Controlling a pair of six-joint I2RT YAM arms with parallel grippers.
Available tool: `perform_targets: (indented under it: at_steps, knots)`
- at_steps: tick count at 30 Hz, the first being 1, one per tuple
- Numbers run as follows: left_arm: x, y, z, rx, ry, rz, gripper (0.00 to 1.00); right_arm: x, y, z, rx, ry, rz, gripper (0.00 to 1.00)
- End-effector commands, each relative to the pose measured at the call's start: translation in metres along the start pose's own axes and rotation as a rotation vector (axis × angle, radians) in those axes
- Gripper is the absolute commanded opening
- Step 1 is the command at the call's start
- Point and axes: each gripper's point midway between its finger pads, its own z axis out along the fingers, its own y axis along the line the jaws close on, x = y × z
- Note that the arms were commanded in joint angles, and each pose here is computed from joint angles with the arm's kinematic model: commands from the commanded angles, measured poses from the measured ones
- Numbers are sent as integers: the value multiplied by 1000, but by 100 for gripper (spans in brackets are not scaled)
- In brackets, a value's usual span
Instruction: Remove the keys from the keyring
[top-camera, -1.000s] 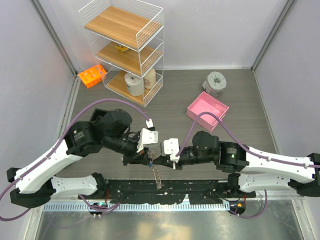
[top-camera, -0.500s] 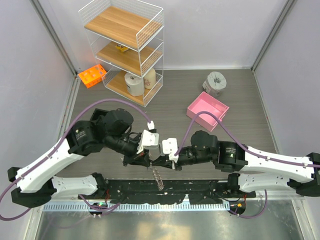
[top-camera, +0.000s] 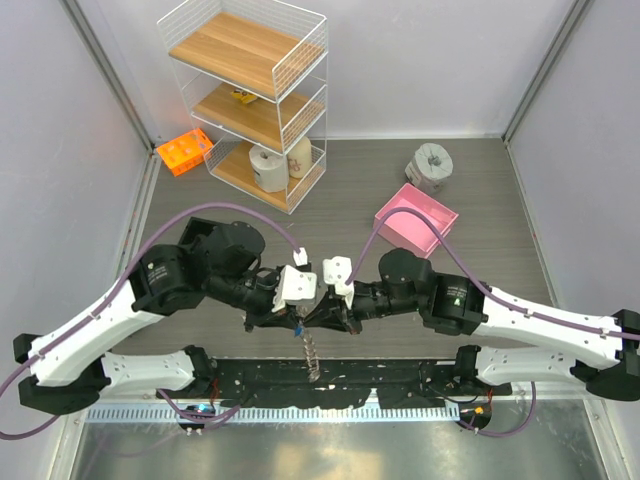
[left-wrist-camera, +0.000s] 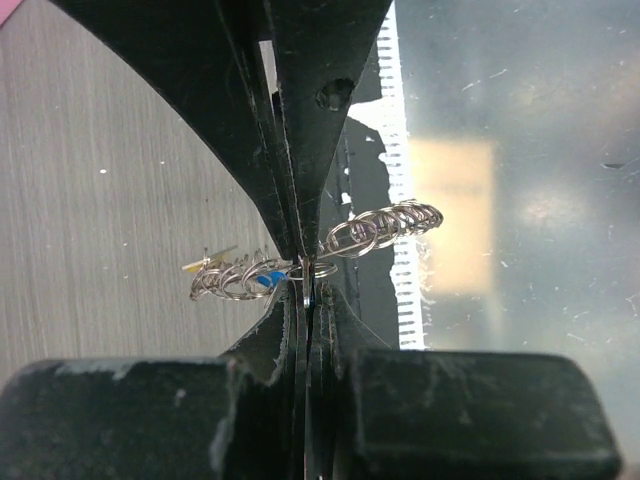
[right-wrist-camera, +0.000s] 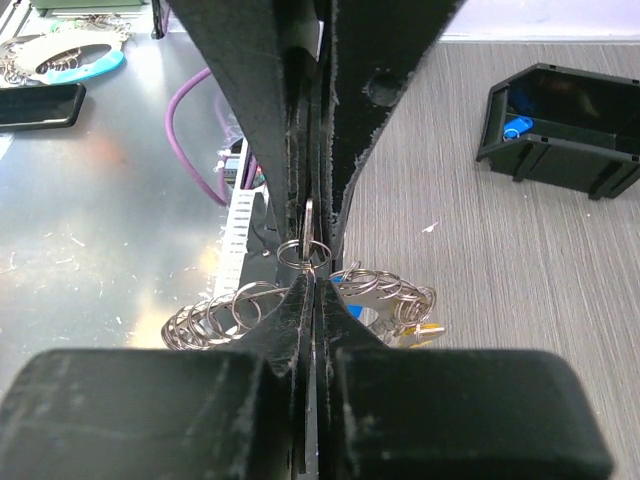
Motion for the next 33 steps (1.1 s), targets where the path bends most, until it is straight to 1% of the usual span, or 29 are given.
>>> perform_targets:
  at_steps: [1,11,12,13,14,15,18,21,24,29,33]
  knots:
    - [-3,-6,-16,-29,-3,41,0,-7,-18,-4,81,-24,26,5]
    - [7,-6,-16,-52,26,48,0,-7,-33,-15,161,-52,77,5]
    - [7,-5,-17,-56,23,47,0,-14,-33,-18,174,-85,74,5]
    - [7,-6,-15,-53,22,47,0,-9,-35,-19,184,-87,74,5]
    - [7,-6,-15,-53,19,48,0,-18,-34,-23,187,-127,58,5]
    - [8,-6,-15,-53,16,45,0,-14,-36,-24,207,-134,55,5]
    - [4,-6,-12,-58,-24,47,0,-23,-39,-36,246,-205,33,5]
    - [-1,-3,-9,-73,-76,54,0,-16,-40,-43,272,-216,21,5]
    - [-3,-3,-6,-84,-127,53,0,-23,-44,-50,306,-270,0,5]
    - [-7,-3,2,-77,-185,39,0,-14,-47,-54,337,-298,-28,5]
    - [-8,-2,13,-65,-224,8,0,-12,-52,-60,379,-364,-50,5]
